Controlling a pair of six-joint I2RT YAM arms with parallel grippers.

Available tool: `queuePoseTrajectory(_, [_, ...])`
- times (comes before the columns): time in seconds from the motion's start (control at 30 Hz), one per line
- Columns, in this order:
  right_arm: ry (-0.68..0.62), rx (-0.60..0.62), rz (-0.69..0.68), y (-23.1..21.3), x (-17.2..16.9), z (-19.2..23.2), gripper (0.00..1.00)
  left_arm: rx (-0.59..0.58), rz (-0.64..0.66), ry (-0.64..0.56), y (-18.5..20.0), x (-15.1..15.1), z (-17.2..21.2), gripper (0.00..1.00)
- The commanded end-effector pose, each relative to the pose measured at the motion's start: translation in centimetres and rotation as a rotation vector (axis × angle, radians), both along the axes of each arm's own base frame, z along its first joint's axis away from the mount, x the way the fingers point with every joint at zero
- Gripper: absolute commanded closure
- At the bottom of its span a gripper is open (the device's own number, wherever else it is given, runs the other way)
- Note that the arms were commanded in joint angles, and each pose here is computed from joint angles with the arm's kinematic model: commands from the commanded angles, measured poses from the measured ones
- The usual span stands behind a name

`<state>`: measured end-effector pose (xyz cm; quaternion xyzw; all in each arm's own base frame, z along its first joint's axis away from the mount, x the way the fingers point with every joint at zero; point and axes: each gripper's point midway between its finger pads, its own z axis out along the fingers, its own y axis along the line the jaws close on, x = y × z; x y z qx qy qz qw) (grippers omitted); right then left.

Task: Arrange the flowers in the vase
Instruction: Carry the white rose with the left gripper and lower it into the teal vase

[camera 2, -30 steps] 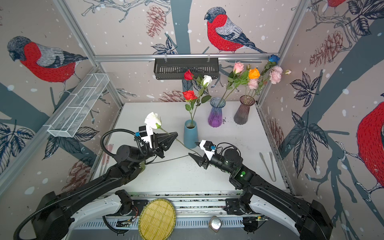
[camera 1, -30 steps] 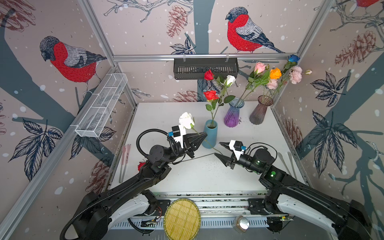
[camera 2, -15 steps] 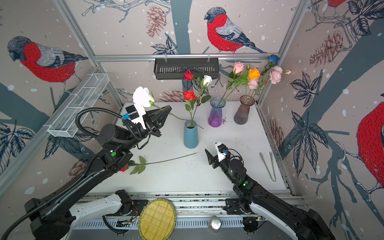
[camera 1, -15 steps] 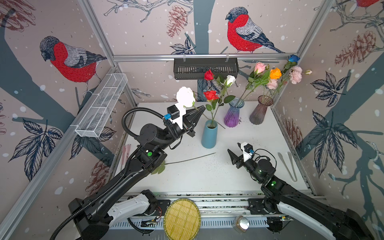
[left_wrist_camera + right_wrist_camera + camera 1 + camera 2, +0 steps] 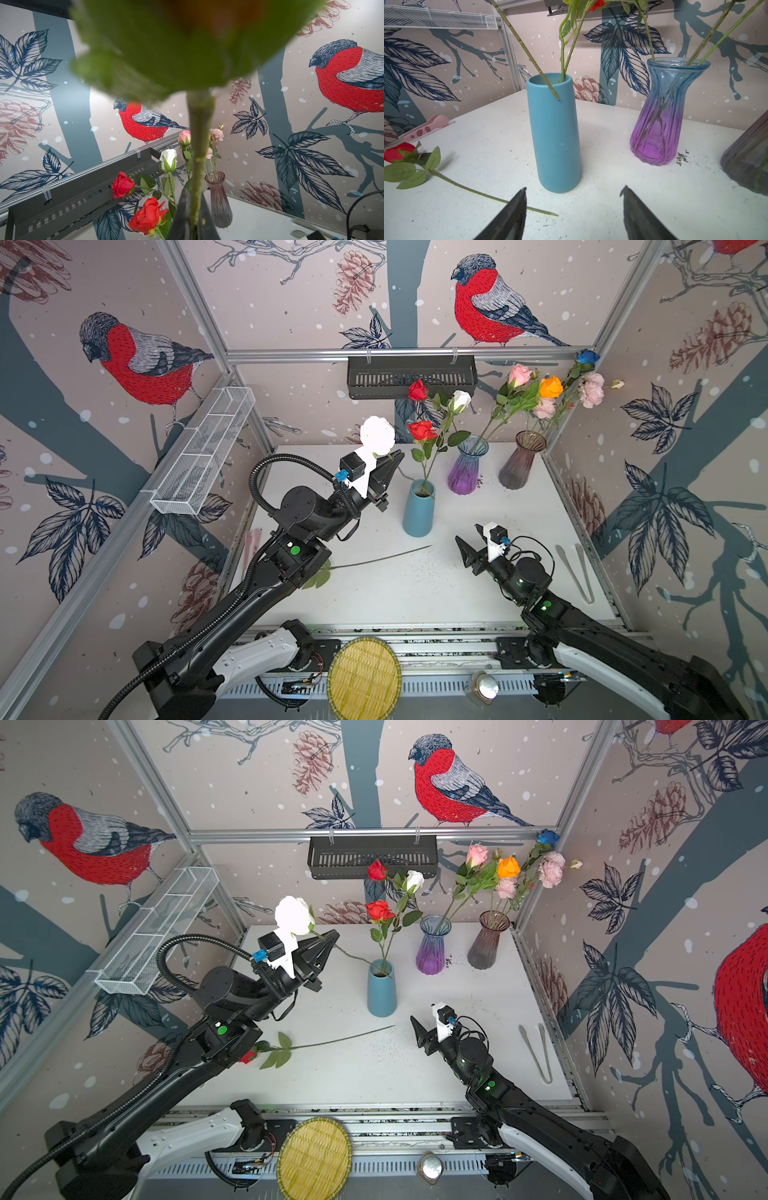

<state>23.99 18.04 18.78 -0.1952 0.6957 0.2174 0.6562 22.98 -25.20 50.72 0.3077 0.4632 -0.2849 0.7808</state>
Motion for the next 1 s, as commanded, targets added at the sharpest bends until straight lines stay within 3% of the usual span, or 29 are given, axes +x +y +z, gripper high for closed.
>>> queuePoseTrajectory(0.0, [-0.025,0.035,0.015,0.2,0.0,1.1,0.28,-0.014,0.02,-0.051,0.7,-0.5,1.2,1.0])
queuePoseTrajectory(0.97, [-0.015,0.028,0.024,0.4,0.1,0.8,0.28,-0.055,-0.018,-0.106,1.3,-2.1,2.8,1.0])
